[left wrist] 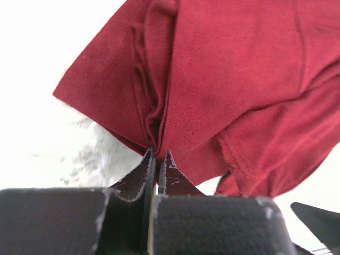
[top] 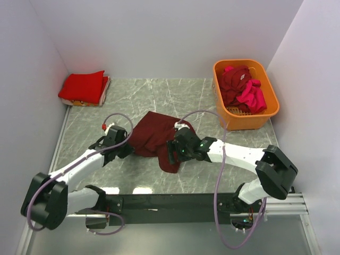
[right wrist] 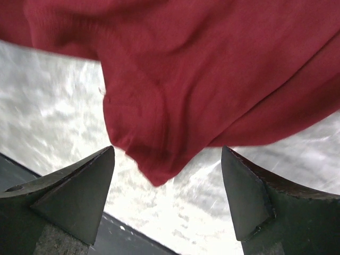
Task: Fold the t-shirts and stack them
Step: Flatten the tshirt out
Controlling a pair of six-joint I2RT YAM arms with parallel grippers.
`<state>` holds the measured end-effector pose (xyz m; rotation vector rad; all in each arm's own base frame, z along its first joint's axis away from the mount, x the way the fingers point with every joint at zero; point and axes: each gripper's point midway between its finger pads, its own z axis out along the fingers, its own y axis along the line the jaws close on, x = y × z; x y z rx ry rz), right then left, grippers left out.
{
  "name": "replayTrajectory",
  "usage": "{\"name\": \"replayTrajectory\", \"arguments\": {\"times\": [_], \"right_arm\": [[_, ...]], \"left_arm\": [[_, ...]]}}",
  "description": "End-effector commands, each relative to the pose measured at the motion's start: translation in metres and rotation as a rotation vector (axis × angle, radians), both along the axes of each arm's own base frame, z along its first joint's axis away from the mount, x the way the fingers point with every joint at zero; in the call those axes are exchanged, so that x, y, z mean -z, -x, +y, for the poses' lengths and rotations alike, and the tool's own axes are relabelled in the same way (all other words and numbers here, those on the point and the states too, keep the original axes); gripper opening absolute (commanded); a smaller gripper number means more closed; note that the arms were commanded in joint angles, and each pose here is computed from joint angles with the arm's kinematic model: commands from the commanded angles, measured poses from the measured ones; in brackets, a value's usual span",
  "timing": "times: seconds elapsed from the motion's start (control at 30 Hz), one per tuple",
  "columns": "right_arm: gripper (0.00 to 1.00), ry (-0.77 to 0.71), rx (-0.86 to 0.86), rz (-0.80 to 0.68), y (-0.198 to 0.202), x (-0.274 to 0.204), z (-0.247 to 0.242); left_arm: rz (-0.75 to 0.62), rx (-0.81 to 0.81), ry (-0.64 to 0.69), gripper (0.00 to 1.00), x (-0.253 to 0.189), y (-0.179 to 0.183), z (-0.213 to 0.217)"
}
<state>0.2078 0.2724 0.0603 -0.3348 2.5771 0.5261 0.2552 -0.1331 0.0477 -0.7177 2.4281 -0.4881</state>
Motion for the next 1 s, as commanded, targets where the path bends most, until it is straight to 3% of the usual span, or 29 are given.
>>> {"name": "replayTrajectory", "arguments": {"times": [0.0,0.2,0.37,0.4,0.43,0.53,0.63,0.73,0.87,0.97], "right_arm": [[0.87,0.07,-0.049,-0.069,0.002,-0.007,0.008],[0.81,0.175,-0.081,-0.062,0.021,0.011,0.011],[0.66,0.205,-0.075,-0.019,0.023,0.027,0.013],[0.6,0.202,-0.076,-0.012,0.023,0.028,0.015],[0.33,0.206,-0.066,-0.012,0.023,0.028,0.015],[0.0,0.264,-0.001,-0.053,0.011,0.021,0.001],[0.0,0.321,0.143,-0.164,-0.027,-0.017,-0.026],[0.0,0.25,0.342,-0.285,-0.071,-0.077,-0.058],[0.0,0.001,0.472,-0.511,-0.1,-0.191,-0.085],[0.0,-0.07,0.508,-0.662,-0.1,-0.256,-0.104]], "left_arm": [[0.002,0.013,-0.033,0.01,-0.011,0.009,0.007],[-0.029,0.008,-0.037,0.01,-0.024,0.008,0.01],[-0.039,-0.001,-0.046,0.01,-0.028,0.007,0.013],[-0.044,-0.008,-0.049,0.01,-0.029,0.006,0.014],[-0.05,-0.011,-0.048,0.01,-0.03,0.005,0.014],[-0.091,-0.031,-0.045,0.01,-0.042,-0.002,0.015],[-0.19,-0.081,-0.052,0.01,-0.076,-0.019,0.02],[-0.322,-0.155,-0.064,0.01,-0.128,-0.036,0.031],[-0.499,-0.251,-0.049,0.01,-0.207,-0.052,0.045],[-0.593,-0.281,-0.029,0.01,-0.253,-0.053,0.051]]}}
